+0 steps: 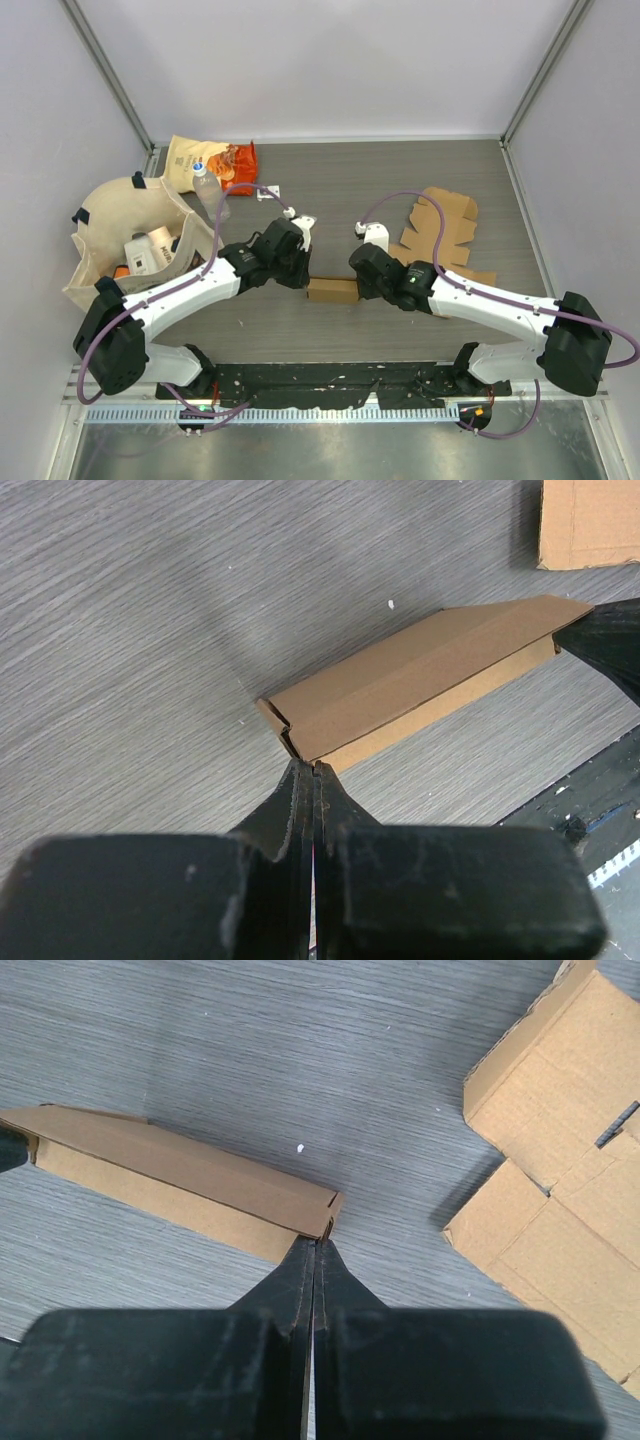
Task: Fold the paper box
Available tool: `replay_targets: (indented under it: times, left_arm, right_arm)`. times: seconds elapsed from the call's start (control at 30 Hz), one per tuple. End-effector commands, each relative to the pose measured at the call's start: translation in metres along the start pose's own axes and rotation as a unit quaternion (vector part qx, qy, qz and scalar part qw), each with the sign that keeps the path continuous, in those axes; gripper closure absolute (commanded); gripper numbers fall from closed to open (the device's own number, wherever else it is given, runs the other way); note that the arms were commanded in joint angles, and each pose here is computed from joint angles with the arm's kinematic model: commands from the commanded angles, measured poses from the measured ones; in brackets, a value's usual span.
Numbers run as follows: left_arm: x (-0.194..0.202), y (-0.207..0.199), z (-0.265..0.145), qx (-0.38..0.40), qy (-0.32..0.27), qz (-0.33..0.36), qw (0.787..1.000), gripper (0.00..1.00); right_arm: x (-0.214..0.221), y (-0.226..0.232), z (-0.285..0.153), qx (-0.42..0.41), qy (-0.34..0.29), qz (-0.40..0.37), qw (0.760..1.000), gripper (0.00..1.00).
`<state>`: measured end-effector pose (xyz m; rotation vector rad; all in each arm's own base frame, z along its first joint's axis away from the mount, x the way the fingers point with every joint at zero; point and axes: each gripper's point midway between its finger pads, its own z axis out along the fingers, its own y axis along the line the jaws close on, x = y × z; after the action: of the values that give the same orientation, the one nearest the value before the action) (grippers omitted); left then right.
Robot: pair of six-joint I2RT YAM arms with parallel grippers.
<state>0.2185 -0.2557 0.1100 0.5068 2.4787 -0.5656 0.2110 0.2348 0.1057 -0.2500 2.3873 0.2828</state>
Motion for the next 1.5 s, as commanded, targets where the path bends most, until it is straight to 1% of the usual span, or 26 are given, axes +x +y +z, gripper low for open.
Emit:
replay_targets:
  times: [0.0, 0.1, 0.2, 0.23, 0.33, 0.7, 0.83, 1.0, 1.13, 1.17, 1.23, 1.27, 1.33, 1.37, 1.47]
  left_arm:
    - [-0.015, -0.016, -0.003, 0.025, -0.025, -0.003, 0.999, 1.00]
    - [-0.014, -0.018, -0.003, 0.029, -0.023, -0.005, 0.999, 1.00]
    - [-0.015, -0.019, -0.004, 0.031, -0.024, -0.008, 0.999, 1.00]
    - [-0.016, -0.020, -0.005, 0.035, -0.023, -0.013, 0.999, 1.00]
    - [-0.016, -0.026, -0.007, 0.046, -0.020, -0.030, 0.998, 1.00]
    - [-0.005, -0.019, -0.001, 0.016, -0.008, -0.084, 0.996, 1.00]
    - [-0.002, -0.011, -0.001, -0.008, -0.024, -0.057, 0.998, 1.00]
    - [0.018, 0.001, -0.001, -0.047, -0.017, -0.014, 0.999, 1.00]
    - [0.025, 0.004, 0.002, -0.060, -0.022, -0.006, 0.998, 1.00]
    - [0.026, 0.004, 0.003, -0.061, -0.022, -0.005, 0.998, 1.00]
    - [0.026, 0.004, 0.003, -0.066, -0.023, -0.002, 0.998, 1.00]
    - [0.025, 0.004, 0.003, -0.070, -0.026, -0.002, 0.997, 1.00]
    - [0.024, 0.002, 0.003, -0.070, -0.029, 0.002, 0.997, 1.00]
    - [0.024, 0.002, 0.002, -0.071, -0.031, 0.001, 0.997, 1.00]
    - [0.023, 0.001, 0.002, -0.073, -0.032, 0.000, 0.997, 1.00]
  right_arm:
    - [-0.007, 0.012, -0.003, -0.031, -0.015, -0.017, 0.999, 0.99]
    - [0.001, 0.018, 0.001, -0.046, -0.008, -0.018, 0.999, 0.99]
    - [0.009, 0.014, 0.007, -0.036, -0.005, -0.031, 0.999, 0.99]
    - [0.011, 0.008, 0.008, -0.020, -0.008, -0.039, 0.999, 0.99]
    - [0.014, 0.005, 0.008, -0.007, -0.012, -0.055, 0.998, 0.99]
    - [0.012, 0.017, 0.008, -0.031, -0.022, -0.029, 0.999, 0.99]
    - [0.010, 0.020, 0.006, -0.038, -0.024, -0.027, 0.999, 0.99]
    - [0.013, 0.021, 0.005, -0.043, -0.019, -0.021, 0.999, 0.99]
    - [0.015, 0.028, 0.005, -0.065, -0.019, -0.013, 0.998, 0.96]
    - [0.015, 0.029, 0.004, -0.069, -0.019, -0.012, 0.997, 0.94]
    - [0.014, 0.033, 0.001, -0.079, -0.018, -0.009, 0.997, 0.85]
    - [0.013, 0.033, -0.001, -0.080, -0.018, -0.003, 0.997, 0.73]
    - [0.008, 0.033, -0.010, -0.085, -0.022, 0.005, 0.996, 0.57]
    - [0.009, 0.035, -0.014, -0.096, -0.019, 0.007, 0.995, 0.48]
    - [0.006, 0.029, -0.032, -0.104, -0.017, 0.031, 0.994, 0.33]
